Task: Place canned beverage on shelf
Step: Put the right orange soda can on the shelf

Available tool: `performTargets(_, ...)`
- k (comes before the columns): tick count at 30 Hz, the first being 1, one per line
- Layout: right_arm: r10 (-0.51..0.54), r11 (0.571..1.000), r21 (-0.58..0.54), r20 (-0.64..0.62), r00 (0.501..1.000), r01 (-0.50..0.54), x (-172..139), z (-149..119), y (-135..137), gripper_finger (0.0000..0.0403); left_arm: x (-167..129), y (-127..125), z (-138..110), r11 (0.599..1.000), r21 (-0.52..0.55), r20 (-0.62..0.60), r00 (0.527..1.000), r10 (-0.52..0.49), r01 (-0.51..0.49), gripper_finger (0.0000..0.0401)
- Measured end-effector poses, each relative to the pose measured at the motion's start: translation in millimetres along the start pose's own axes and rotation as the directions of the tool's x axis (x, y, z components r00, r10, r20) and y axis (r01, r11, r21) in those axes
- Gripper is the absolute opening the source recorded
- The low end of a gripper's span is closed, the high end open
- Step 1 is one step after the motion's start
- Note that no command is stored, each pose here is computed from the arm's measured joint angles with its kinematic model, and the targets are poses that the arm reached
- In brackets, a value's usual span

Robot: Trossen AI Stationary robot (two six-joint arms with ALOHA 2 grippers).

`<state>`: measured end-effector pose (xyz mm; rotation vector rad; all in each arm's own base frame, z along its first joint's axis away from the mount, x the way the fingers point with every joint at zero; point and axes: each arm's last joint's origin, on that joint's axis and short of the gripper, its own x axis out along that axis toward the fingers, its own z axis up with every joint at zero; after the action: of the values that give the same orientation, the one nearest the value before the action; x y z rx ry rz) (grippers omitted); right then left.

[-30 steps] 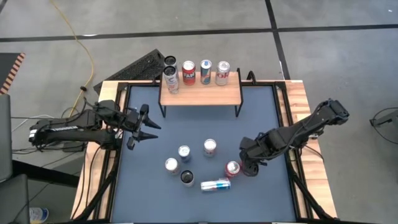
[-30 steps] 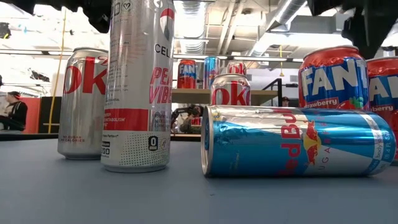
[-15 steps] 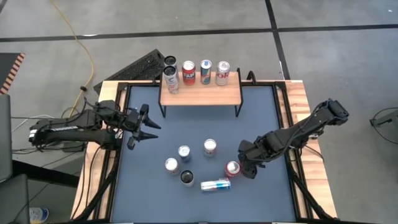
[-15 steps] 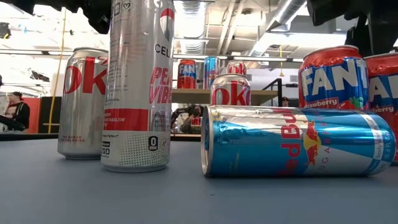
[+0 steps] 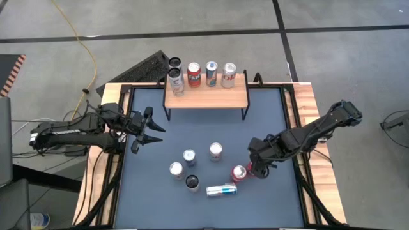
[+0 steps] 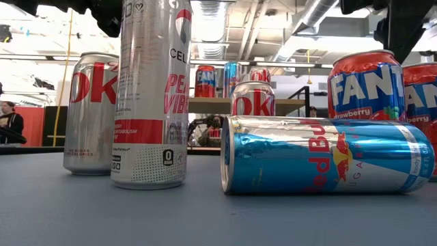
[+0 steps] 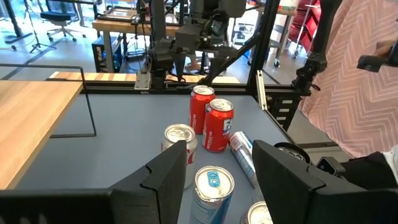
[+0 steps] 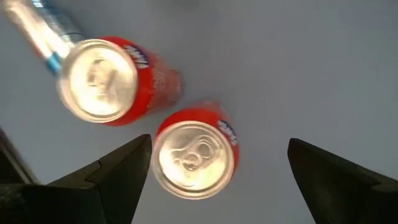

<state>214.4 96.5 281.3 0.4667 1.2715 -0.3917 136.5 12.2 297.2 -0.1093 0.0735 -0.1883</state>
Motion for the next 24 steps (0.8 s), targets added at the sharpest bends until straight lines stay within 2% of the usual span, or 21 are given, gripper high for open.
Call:
performTargets(4, -0.04, 0.999, -0.004, -0.033, 0.999, 0.039, 11, 0, 5, 0.0375, 0, 0, 0, 1.0, 0.0, 0.0, 1.0, -0.002, 0.002, 0.0174)
performTargets(11, -0.037, 0.999, 0.007, -0.143, 0.989, 0.038, 25, 0, 12, 0.0375, 0, 0, -2, 1.0, -0.007, -0.015, 1.0, -0.002, 0.002, 0.0174)
performTargets(24, -0.04, 0.999, 0.011, -0.125, 0.991, 0.042, 24, 0, 12, 0.0375, 0, 0, -4, 1.0, -0.015, -0.036, 0.999, 0.002, -0.002, 0.0174)
